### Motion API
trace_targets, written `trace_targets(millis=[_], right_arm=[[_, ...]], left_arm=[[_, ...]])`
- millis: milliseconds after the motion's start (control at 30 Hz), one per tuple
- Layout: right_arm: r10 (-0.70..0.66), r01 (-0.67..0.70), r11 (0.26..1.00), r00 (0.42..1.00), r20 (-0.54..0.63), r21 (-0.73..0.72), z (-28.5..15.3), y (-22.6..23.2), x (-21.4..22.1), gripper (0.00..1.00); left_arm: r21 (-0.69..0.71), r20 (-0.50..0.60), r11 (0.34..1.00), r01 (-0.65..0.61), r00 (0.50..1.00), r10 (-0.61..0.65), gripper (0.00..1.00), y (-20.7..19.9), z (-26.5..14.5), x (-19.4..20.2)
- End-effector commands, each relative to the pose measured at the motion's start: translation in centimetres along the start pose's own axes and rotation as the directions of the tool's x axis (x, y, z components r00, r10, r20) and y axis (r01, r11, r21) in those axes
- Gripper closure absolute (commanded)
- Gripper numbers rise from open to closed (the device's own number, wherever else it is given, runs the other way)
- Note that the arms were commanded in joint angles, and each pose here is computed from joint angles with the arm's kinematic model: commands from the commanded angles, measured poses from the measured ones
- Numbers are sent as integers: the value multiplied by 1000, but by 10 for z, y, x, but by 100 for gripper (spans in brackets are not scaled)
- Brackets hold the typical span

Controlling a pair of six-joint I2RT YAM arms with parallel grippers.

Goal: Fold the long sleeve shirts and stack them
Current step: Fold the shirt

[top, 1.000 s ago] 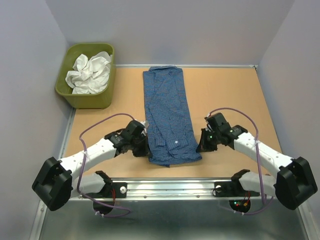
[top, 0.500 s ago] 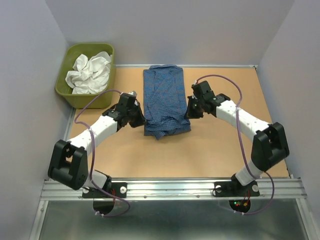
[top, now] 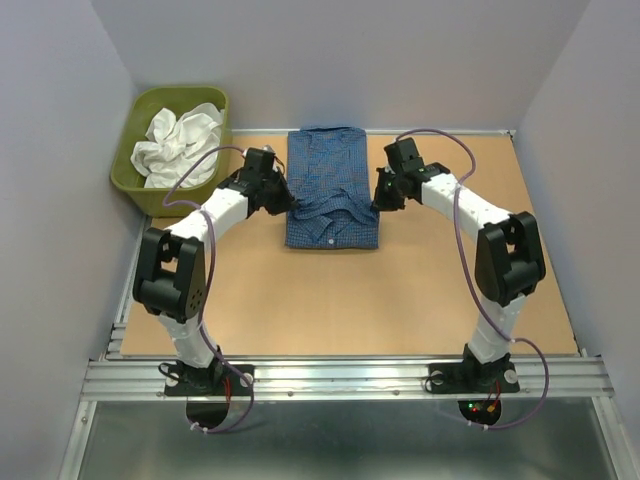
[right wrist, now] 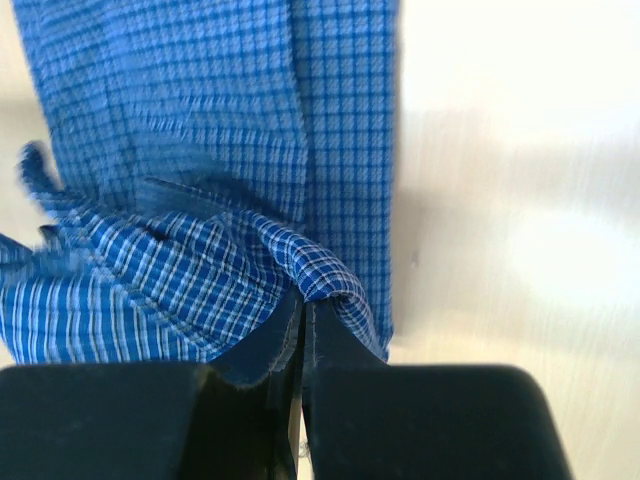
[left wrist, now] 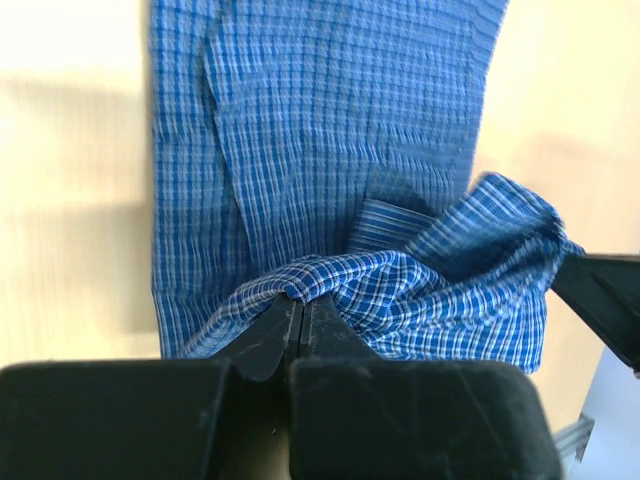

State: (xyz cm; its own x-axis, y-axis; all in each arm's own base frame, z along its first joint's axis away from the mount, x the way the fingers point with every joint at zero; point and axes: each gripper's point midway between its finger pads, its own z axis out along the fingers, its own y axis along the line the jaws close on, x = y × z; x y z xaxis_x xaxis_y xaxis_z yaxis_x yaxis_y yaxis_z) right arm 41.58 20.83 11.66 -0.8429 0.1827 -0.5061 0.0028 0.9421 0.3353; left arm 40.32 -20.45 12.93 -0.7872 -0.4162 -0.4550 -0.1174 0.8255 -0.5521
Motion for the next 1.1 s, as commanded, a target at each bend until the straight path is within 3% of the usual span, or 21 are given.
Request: trace_targets(millis=[0,700,1000,1067], right_arm=[[9,-4,999,995,98,-47,5,10,-46,99],[-17,28,994,994,105,-101,81,24,-87,92],[-37,50,995,988,149,-81,93,23,-104,75],[-44,60,994,983,179,-89,87,27,-115,67]], left_arm=[[24,58,1000,12,998,-13,100,-11,10,-37],[-33,131,998,60,990,-55,95,14,72,-82],[-76,158,995,58,986,-45,87,25,94,-93],[-69,178,996,52,983,-39,78,21,93,-100]])
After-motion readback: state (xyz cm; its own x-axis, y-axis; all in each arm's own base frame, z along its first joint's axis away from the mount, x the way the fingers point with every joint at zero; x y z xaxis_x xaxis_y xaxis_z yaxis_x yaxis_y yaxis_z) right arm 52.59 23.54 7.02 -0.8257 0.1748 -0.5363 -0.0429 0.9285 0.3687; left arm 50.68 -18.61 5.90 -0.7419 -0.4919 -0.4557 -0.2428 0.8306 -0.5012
